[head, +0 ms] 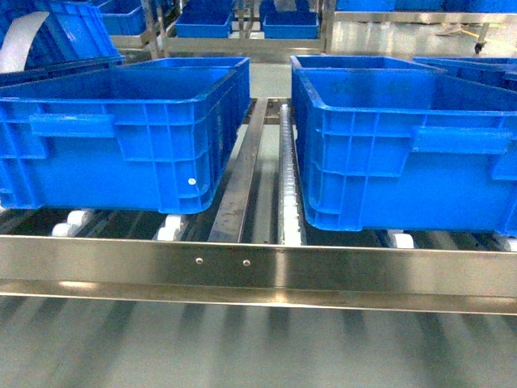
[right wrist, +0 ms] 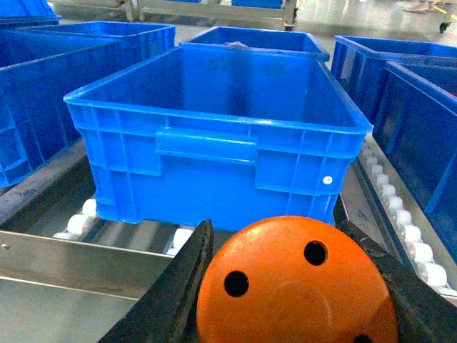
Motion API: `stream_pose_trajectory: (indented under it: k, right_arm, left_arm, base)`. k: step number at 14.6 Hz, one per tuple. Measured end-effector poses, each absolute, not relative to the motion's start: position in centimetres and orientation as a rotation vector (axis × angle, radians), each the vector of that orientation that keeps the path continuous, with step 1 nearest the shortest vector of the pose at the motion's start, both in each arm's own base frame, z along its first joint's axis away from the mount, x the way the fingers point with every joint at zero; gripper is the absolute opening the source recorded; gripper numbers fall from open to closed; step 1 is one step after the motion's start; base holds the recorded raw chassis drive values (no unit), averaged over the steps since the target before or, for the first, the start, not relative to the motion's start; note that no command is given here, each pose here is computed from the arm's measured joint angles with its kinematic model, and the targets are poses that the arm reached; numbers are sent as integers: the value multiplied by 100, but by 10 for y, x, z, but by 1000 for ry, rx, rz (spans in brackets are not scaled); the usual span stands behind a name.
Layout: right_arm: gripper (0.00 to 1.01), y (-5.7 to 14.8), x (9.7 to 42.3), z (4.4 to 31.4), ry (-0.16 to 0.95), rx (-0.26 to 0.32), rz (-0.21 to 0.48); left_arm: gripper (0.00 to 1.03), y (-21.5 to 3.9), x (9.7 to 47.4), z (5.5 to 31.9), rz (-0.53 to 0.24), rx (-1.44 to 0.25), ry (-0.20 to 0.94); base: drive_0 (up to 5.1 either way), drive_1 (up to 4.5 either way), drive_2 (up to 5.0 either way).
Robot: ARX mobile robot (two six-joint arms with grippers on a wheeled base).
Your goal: Sort blue parts and orange caps into right shelf containers
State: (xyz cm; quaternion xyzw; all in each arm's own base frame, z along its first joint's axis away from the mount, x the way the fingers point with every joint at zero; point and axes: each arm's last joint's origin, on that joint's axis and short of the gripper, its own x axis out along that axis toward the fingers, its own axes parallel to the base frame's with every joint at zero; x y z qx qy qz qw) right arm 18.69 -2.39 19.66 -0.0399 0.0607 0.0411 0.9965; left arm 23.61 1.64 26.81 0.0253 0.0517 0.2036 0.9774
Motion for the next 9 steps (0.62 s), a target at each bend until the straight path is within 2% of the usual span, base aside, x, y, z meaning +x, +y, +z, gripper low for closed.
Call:
stream_pose_trajectory:
  k: [8,9]
  right_arm:
    - [44,-24,187,197,122,-80,82]
    - [44,-24,187,197,118,-100,65]
  left_arm:
    - [62,16,236,268,410,51,104]
    - [62,16,236,268,410,51,104]
  base:
    - [0,0,0]
    - [0,0,0]
